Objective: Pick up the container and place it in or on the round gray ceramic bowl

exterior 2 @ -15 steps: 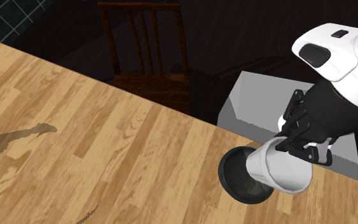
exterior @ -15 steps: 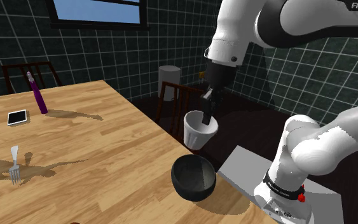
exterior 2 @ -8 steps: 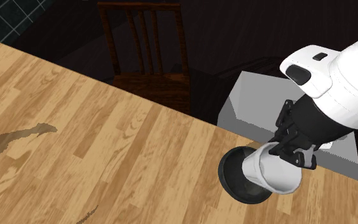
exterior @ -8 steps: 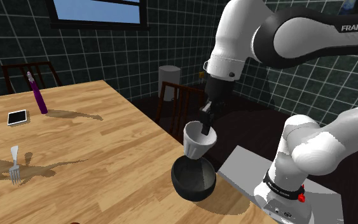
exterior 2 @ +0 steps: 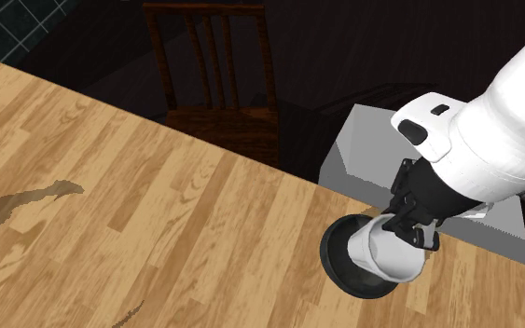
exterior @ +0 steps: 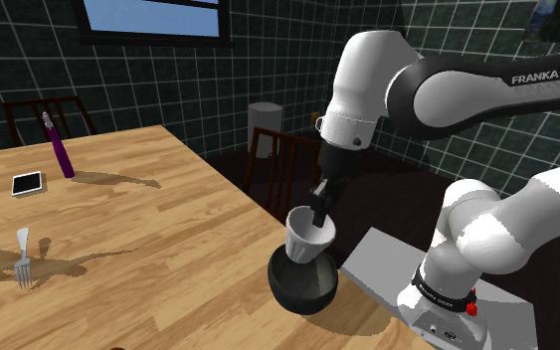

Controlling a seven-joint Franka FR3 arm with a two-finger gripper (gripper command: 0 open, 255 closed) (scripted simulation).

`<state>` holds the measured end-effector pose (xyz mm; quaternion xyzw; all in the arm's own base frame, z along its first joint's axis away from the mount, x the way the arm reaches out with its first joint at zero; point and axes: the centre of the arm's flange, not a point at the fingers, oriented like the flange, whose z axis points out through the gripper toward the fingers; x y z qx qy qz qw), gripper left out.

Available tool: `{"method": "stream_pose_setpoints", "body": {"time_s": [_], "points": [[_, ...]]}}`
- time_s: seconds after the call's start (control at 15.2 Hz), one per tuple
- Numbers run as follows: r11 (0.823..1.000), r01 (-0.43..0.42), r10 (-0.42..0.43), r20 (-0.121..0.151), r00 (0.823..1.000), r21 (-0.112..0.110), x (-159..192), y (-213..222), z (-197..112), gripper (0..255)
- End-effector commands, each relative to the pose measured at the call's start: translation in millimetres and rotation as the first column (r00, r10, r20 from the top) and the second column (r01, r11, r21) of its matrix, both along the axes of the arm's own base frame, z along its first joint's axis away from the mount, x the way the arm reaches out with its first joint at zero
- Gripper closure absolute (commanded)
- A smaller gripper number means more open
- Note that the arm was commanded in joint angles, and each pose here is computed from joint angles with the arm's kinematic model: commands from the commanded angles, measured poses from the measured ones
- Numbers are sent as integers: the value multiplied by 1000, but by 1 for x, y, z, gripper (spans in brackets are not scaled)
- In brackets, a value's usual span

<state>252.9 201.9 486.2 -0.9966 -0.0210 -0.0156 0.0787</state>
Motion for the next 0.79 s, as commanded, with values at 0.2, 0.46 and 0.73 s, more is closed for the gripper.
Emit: {"method": "stream_pose_setpoints", "body": {"time_s": [0.2, 0.46, 0.73], "points": [[1000, 0, 0, 1, 1000, 0, -1, 1, -26, 255], [1000, 0, 0, 1, 1000, 0, -1, 1, -26, 255], [1000, 0, 0, 1, 1000, 0, -1, 1, -26, 0]]}}
